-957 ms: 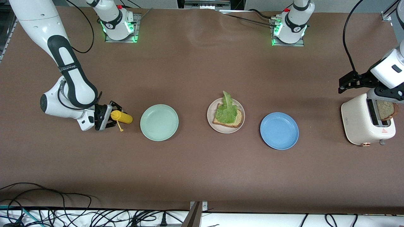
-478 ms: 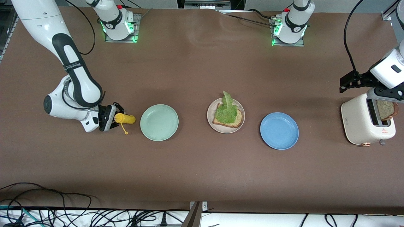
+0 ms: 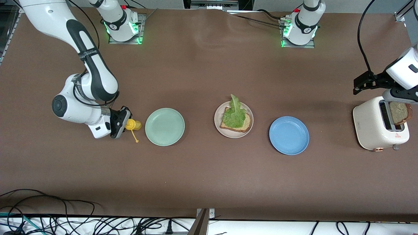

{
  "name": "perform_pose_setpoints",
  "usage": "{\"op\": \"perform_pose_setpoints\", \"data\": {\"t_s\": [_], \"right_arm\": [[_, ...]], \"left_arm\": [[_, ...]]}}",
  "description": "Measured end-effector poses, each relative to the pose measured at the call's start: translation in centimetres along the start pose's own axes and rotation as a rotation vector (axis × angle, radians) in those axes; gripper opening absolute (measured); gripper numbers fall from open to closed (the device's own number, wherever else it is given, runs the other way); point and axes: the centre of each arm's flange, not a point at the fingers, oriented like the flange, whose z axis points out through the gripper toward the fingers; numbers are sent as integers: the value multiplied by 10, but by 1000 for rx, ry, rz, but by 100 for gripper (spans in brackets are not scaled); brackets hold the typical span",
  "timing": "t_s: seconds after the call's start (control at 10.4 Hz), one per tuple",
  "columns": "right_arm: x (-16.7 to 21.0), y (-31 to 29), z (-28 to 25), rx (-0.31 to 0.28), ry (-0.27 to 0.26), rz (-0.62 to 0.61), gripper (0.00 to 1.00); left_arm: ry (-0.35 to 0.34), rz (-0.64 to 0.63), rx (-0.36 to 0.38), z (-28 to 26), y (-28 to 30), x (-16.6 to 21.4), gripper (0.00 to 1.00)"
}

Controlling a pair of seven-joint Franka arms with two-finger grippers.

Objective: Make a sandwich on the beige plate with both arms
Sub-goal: 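Lift the mustard bottle with the right gripper over the mint-green plate, then carry the mustard bottle with the right gripper over the sandwich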

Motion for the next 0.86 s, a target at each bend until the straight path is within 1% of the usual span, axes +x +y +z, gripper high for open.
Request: {"op": "perform_pose_setpoints", "data": {"t_s": [0.1, 0.19, 0.38, 0.48, 0.67, 0.86], "right_arm": [[14, -6, -6, 0, -24, 23, 27], [34, -16, -12, -17, -70, 46, 27], [80, -45, -22, -77, -164, 95, 27], [102, -63, -23, -96, -193, 137, 27], [136, -97, -20, -119, -222, 204, 27], [161, -125, -15, -151, -238, 260, 27]], "left_arm": [[-4, -1, -1, 0, 0, -1, 100], [-5, -1, -1, 0, 0, -1, 100], [-3, -2, 0, 0, -1, -1, 100], [-4, -2, 0, 0, -1, -1, 100], [-8, -1, -1, 0, 0, -1, 100], [-8, -1, -1, 0, 0, -1, 100]]}}
